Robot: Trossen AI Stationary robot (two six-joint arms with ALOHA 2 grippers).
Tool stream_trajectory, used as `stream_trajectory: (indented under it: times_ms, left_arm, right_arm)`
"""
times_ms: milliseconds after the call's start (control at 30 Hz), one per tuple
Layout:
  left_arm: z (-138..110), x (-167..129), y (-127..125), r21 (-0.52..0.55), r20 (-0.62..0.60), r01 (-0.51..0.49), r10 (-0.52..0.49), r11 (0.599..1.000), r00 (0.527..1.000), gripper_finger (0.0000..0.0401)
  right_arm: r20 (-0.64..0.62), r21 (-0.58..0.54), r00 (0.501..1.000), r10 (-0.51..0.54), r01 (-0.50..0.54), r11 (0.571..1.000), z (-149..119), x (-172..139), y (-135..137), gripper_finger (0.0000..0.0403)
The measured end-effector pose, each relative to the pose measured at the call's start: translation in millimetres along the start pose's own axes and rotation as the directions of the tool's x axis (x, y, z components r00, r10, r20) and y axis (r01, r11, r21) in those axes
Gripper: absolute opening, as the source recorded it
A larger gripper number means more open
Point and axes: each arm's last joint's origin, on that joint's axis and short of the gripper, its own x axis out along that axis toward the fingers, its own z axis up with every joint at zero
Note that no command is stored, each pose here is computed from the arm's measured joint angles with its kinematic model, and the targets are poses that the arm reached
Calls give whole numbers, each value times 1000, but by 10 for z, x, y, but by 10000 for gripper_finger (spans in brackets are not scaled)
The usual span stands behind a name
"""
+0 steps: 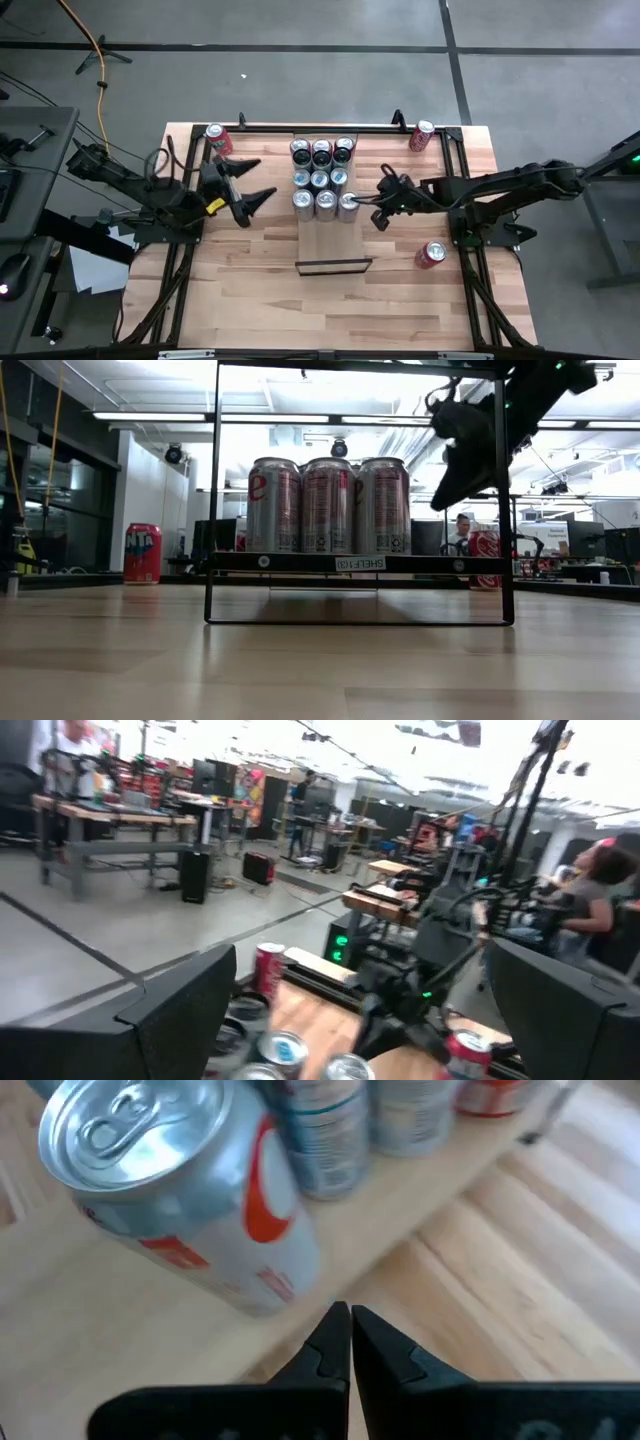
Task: Place canned beverage on shelf
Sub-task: Put the red soda can on the shelf
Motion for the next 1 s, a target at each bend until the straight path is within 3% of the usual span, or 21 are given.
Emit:
stream_trajectory:
  times_ms: [200, 400, 500, 700, 867, 1000]
  left_arm:
    - [278, 36, 236, 10, -59, -133, 133, 991, 989, 378]
    - [145, 187, 614, -70, -224, -321, 299, 944, 928, 378]
    - [1, 266, 911, -101, -352, -500, 440, 860, 826, 378]
    - [-116, 391, 1658, -31, -536, -761, 632, 648, 560, 378]
    - [-238, 427, 2235, 63, -622, -903, 724, 425, 297, 378]
    - [-303, 427, 2507, 81, -637, -954, 751, 289, 173, 378]
  right_arm:
    - [64, 35, 998, -7, 4, 999, 47, -358, -125, 0]
    - [190, 122, 982, -15, -8, 993, 84, -675, -248, 0]
    - [241, 140, 970, -27, -8, 990, 97, -770, -288, 0]
    - [267, 161, 963, -48, 5, 987, 112, -806, -326, 0]
    - [266, 163, 963, -51, 7, 987, 114, -801, -328, 0]
    - [265, 161, 963, -49, 6, 987, 113, -800, -327, 0]
